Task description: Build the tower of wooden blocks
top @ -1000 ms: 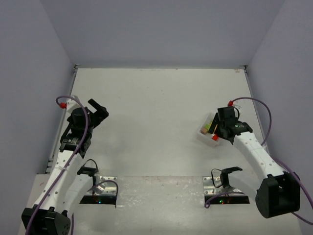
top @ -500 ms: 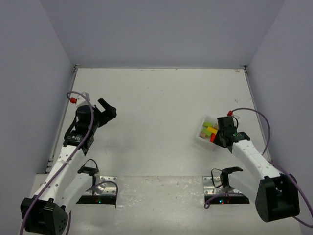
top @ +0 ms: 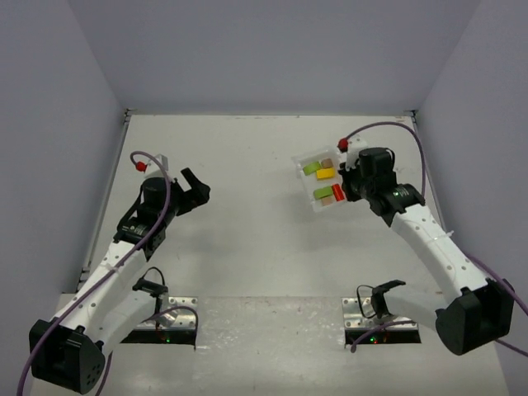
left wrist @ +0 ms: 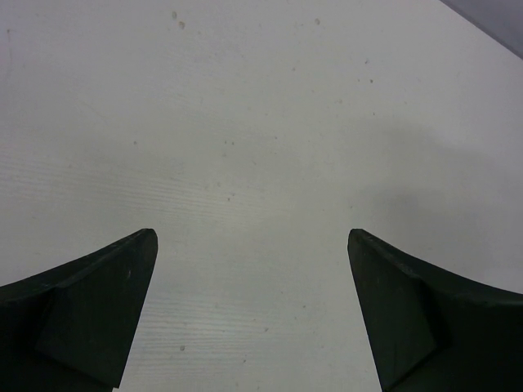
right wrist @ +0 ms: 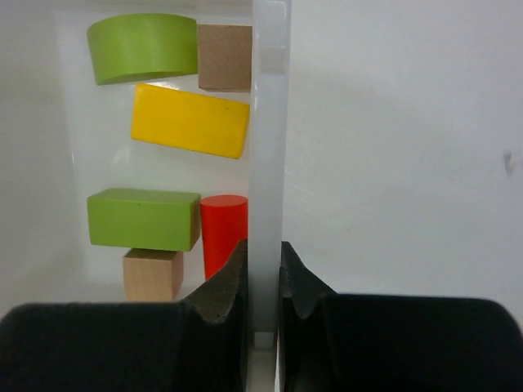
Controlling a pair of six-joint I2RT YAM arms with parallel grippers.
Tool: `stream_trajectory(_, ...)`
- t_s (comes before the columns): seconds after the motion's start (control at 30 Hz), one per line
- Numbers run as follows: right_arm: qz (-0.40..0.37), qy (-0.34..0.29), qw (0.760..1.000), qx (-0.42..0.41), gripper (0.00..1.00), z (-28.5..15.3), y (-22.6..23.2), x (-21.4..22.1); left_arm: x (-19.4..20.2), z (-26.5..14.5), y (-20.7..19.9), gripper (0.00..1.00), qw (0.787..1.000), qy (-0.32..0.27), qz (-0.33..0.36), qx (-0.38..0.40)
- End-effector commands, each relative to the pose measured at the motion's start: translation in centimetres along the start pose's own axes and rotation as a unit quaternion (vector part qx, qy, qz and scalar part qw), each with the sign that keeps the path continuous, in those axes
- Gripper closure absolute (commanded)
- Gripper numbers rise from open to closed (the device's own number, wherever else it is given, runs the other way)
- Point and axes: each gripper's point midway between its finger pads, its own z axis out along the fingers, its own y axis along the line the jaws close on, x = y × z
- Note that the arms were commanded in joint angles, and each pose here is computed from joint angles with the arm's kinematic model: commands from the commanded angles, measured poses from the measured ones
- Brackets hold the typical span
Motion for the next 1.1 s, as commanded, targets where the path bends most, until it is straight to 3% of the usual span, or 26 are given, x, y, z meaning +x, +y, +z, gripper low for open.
stream_trajectory(0.0,-0.267,-0.078,0.959,-0.049,1.0,-0.4,4.4,-7.0,-1.6,0.0,-2.4,0.0,0.999,-0.024,0.0,0.043)
stream_trajectory(0.13,-0.375,-0.121,0.914,-0.093,1.0,-0.2,7.1,-10.2,-1.3,0.0,-2.8,0.0,0.998,-0.017,0.003,0.057)
stream_trajectory(0.27,-0.461,-0.127,0.871,-0.11,1.0,0.9,8.7,-10.5,-0.6,-0.1,-3.3,0.0,0.997,-0.004,0.005,0.077)
stream_trajectory(0.43,-0.602,-0.076,0.794,-0.032,1.0,4.5,10.0,-8.7,0.8,0.2,-3.3,0.0,0.996,0.02,-0.006,0.084)
stream_trajectory(0.63,-0.626,-0.056,0.777,0.033,1.0,7.1,8.9,-8.4,2.1,0.3,-2.7,0.0,0.996,0.03,-0.009,0.084)
stream_trajectory(0.7,-0.63,-0.044,0.771,0.089,1.0,7.0,7.7,-9.2,2.6,0.3,-2.4,0.0,0.996,0.034,-0.007,0.081)
stream_trajectory(0.87,-0.672,-0.014,0.718,0.181,1.0,6.6,6.3,-9.6,3.5,0.5,-1.6,0.0,0.997,0.039,-0.007,0.073)
stream_trajectory(1.07,-0.693,0.019,0.684,0.226,1.0,7.0,6.1,-9.0,4.2,0.8,-1.0,0.0,0.997,0.043,-0.008,0.064)
